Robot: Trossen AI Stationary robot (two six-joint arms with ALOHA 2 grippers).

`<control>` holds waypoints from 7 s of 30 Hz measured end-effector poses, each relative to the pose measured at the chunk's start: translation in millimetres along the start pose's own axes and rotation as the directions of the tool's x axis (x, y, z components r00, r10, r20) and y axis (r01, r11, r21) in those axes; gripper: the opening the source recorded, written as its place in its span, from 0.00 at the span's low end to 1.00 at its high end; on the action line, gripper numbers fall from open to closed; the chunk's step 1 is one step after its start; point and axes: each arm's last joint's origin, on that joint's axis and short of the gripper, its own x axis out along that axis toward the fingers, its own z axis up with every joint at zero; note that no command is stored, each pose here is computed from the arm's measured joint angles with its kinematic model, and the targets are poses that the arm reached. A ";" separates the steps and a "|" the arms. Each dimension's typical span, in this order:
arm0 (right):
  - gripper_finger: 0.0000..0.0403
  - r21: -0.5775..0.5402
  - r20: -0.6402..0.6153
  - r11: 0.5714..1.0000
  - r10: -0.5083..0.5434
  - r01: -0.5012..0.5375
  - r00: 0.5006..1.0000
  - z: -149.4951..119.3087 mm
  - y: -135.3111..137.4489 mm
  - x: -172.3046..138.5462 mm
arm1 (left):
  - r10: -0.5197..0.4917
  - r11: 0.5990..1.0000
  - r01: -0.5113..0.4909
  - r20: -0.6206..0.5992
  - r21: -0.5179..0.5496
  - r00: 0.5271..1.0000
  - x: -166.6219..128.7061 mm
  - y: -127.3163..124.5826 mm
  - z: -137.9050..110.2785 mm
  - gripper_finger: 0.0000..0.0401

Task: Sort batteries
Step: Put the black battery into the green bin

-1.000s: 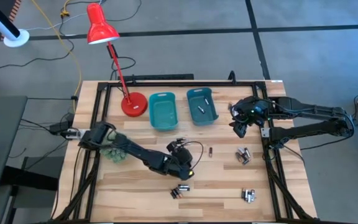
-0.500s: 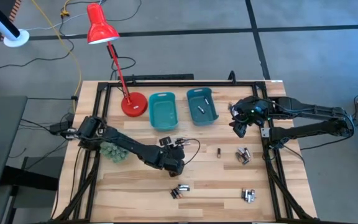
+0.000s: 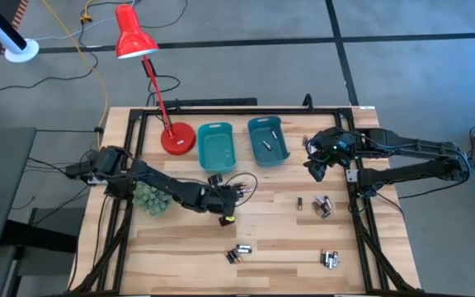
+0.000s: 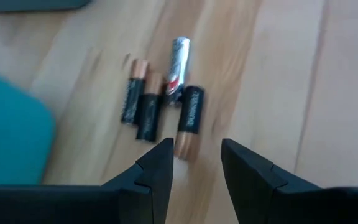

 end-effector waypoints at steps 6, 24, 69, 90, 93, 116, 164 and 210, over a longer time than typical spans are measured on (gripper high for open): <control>0.47 0.020 0.013 1.000 0.007 -0.007 1.000 1.2 0.7 0.0 | -0.124 0.992 0.124 0.008 0.025 0.992 7.5 13.6 4.8 0.32; 0.47 0.055 0.040 0.998 0.021 -0.024 0.999 3.9 2.0 -0.1 | -0.180 0.982 0.181 -0.029 0.054 0.983 18.6 31.5 7.1 0.32; 0.47 0.016 0.031 1.000 0.017 -0.017 0.999 2.9 1.7 0.0 | -0.254 0.963 0.256 0.035 -0.085 0.967 -27.9 10.9 35.3 0.09; 0.47 0.102 0.041 0.995 0.020 -0.024 0.999 4.0 1.8 0.0 | 0.048 0.857 -0.094 -0.104 -0.507 0.993 -73.4 214.0 21.0 0.09; 0.47 0.138 0.050 0.990 0.004 -0.011 0.999 4.3 1.4 0.0 | -0.007 0.868 -0.070 -0.154 -0.492 0.988 -53.9 225.5 14.2 0.09; 0.47 0.370 0.097 0.926 -0.125 0.081 0.987 16.3 -25.3 -0.5 | -0.120 0.989 0.084 -0.340 -0.118 0.933 26.3 237.5 11.6 0.15; 0.47 0.253 -0.012 0.949 -0.193 0.190 0.981 5.6 -31.5 -0.9 | -0.178 0.983 0.177 0.032 0.047 0.983 -39.0 105.7 93.3 0.32; 0.47 0.209 0.007 0.966 -0.160 0.155 0.987 5.8 -24.9 -0.3 | -0.206 0.924 0.316 -0.414 0.217 0.887 51.3 76.7 107.2 0.27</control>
